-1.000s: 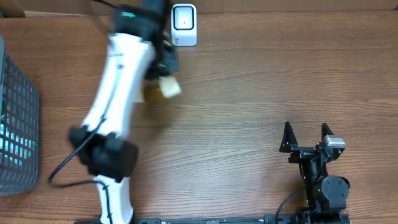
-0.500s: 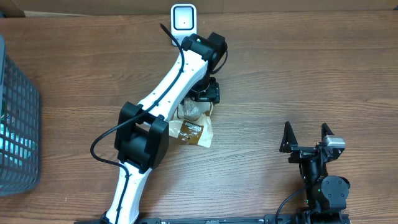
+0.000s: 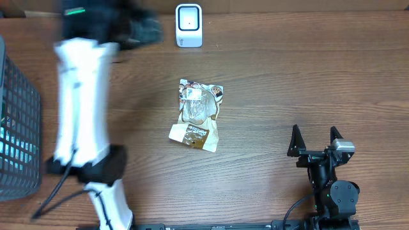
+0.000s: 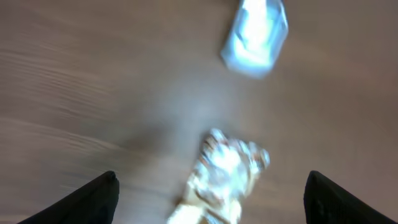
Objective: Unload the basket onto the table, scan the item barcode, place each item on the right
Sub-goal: 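Release the bread bag on the table center, withdraw left gripper, then reach into the basket and grasp the green tissue pack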
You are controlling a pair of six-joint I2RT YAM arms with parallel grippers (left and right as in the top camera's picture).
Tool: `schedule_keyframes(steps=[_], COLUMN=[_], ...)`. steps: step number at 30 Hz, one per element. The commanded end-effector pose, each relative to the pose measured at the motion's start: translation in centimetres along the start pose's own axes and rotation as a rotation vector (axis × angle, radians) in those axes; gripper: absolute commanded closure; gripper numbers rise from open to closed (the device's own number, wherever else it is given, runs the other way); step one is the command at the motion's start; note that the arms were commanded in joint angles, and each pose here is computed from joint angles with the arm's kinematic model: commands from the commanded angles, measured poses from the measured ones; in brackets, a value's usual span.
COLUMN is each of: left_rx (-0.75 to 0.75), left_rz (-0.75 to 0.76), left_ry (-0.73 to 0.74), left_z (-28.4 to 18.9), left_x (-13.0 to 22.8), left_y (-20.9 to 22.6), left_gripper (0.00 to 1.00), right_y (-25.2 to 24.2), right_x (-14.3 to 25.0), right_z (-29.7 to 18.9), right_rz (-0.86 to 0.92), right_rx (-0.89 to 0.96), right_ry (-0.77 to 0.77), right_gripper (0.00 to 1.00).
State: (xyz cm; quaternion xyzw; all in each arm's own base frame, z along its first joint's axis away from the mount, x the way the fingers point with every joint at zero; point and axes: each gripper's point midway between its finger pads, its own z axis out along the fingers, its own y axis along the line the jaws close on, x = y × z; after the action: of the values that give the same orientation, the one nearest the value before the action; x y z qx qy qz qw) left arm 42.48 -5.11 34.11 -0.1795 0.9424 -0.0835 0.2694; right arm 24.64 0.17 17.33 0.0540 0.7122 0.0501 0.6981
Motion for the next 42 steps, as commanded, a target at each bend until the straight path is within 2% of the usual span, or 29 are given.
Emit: schedule_keyframes(steps=[1,5,10,12,19,27,34,42], left_rx=[-0.045,-0.157,-0.299,-0.364,-0.431,-0.456,-0.479,-0.512], left_rz=[-0.111,-0.293,-0.453,-0.534,-0.788,-0.930,-0.946,-0.971], left_ry=[-0.168,-0.286,-0.345,-0.347,-0.248,-0.031,0.146,0.271], left_z=[-6.6,-10.8,-13.6,-14.0,-12.4,-5.9,-0.3,3.8], left_x=[-3.1,-4.8,-4.8,-4.3,-1.4,1.9,4.3,7.3], left_y=[7.0,15.9,24.7,28.3,38.5,45.1,48.0,49.9], left_gripper=[0.22,0.22,0.19,0.14,0.15,0.13,0.14,0.15], right_y=[-0.2,-0.2,-0.2,-0.2,-0.2,-0.2,-0.2,-0.2], right_x=[0.2,0.2,0.2,0.2,0.2,0.2,0.2,0.2], right_z=[0.0,0.0,0.0,0.0,0.0,0.0,0.0,0.0], right_rz=[0.000,0.000,0.000,0.000,0.000,0.000,0.000,0.000], right_rx=[0.008,0.008,0.008,0.008,0.008,0.008,0.008,0.008], right_ry=[-0.004,-0.004,-0.004,-0.004,-0.004,-0.004,-0.004,-0.004], right_gripper=[0.00,0.00,0.00,0.00,0.00,0.00,0.00,0.00])
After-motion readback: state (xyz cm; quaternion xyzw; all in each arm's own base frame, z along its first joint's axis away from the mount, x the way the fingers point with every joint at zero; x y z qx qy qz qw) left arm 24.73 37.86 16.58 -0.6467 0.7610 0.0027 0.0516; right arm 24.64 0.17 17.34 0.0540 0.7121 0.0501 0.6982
